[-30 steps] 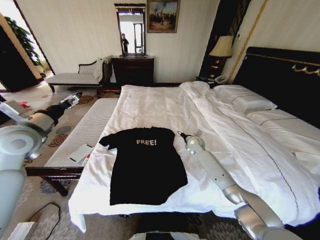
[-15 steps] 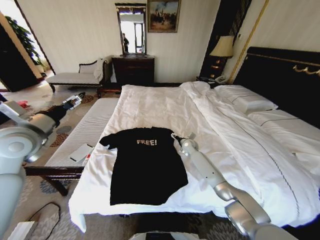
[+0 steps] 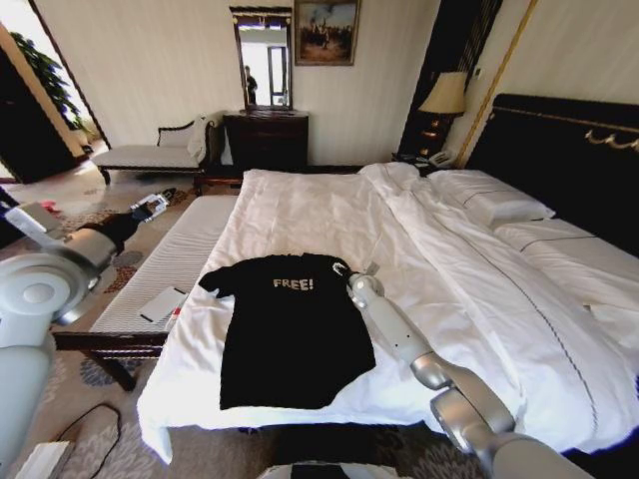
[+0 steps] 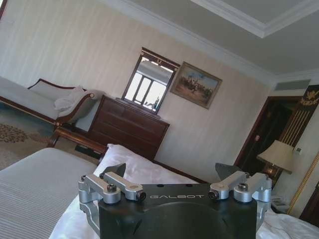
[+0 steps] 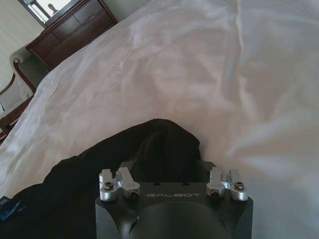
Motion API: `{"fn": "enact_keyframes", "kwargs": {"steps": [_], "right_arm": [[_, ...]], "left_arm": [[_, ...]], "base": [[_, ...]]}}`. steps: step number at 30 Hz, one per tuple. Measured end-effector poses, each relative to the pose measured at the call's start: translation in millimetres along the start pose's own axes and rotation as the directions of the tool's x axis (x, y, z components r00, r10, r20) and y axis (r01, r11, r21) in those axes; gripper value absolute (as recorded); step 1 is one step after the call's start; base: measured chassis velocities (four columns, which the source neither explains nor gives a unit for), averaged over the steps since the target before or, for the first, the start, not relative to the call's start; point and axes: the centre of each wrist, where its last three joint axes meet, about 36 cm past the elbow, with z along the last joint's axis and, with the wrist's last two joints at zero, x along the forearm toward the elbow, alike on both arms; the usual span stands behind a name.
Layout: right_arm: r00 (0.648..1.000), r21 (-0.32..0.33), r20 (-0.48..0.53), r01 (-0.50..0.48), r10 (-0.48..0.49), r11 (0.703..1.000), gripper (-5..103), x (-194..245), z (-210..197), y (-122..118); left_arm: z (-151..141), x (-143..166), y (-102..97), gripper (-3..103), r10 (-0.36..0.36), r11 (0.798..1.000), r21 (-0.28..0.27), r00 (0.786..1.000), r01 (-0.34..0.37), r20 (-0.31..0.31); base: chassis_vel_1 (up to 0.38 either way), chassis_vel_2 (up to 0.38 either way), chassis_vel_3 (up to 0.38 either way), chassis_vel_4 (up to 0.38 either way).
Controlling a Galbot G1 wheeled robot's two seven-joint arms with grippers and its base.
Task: Fold the clothes on the bed.
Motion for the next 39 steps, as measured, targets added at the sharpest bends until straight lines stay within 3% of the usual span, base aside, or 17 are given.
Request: {"fn": "enact_keyframes", "kwargs": {"steps": [3, 10, 15, 19, 28, 31, 39], "right_arm": [[1.000, 0.011, 0.008, -0.001, 0.001, 1.000, 62, -0.2, 0.7, -1.1], [0.999, 0.041, 0.044, 0.029, -0.031, 0.999, 30, -0.3, 3.7, -0.2], [0.997, 0.058, 0.057, 0.039, -0.042, 0.998, 19, -0.7, 4.9, 1.3], [0.994, 0.087, 0.094, 0.042, -0.050, 0.995, 1, 0.6, 4.8, 4.7], [0.974, 0.178, 0.149, 0.143, -0.170, 0.974, 0, 23.9, 3.1, 37.8], [0.959, 0.248, 0.151, 0.198, -0.240, 0.948, 0, 37.1, 14.3, 66.6], [0.943, 0.352, 0.112, 0.256, -0.312, 0.900, 0, 52.0, 58.6, 92.5]], "left_arm": [[0.0, -0.8, 1.4, 100, -0.004, 1.000, 0.001, 1.000, 0.004, 0.000], [3.3, -2.5, 6.2, 100, -0.026, 1.000, -0.001, 1.000, 0.026, -0.003], [4.5, -3.0, 8.6, 100, -0.034, 0.999, 0.001, 0.999, 0.034, -0.006], [3.5, -3.1, 10.1, 100, -0.038, 0.999, 0.001, 0.999, 0.038, -0.004], [3.1, -2.9, 10.0, 100, -0.038, 0.999, 0.002, 0.999, 0.038, -0.001], [4.2, -2.8, 10.0, 100, -0.039, 0.999, 0.006, 0.999, 0.039, -0.002], [4.6, -0.9, 11.5, 100, -0.046, 0.999, 0.007, 0.999, 0.046, 0.000]], "base": [[0.000, 0.000, 0.000, 0.000], [0.000, 0.000, 0.000, 0.000], [0.000, 0.000, 0.000, 0.000], [0.000, 0.000, 0.000, 0.000], [0.000, 0.000, 0.000, 0.000], [0.000, 0.000, 0.000, 0.000], [0.000, 0.000, 0.000, 0.000]]}}
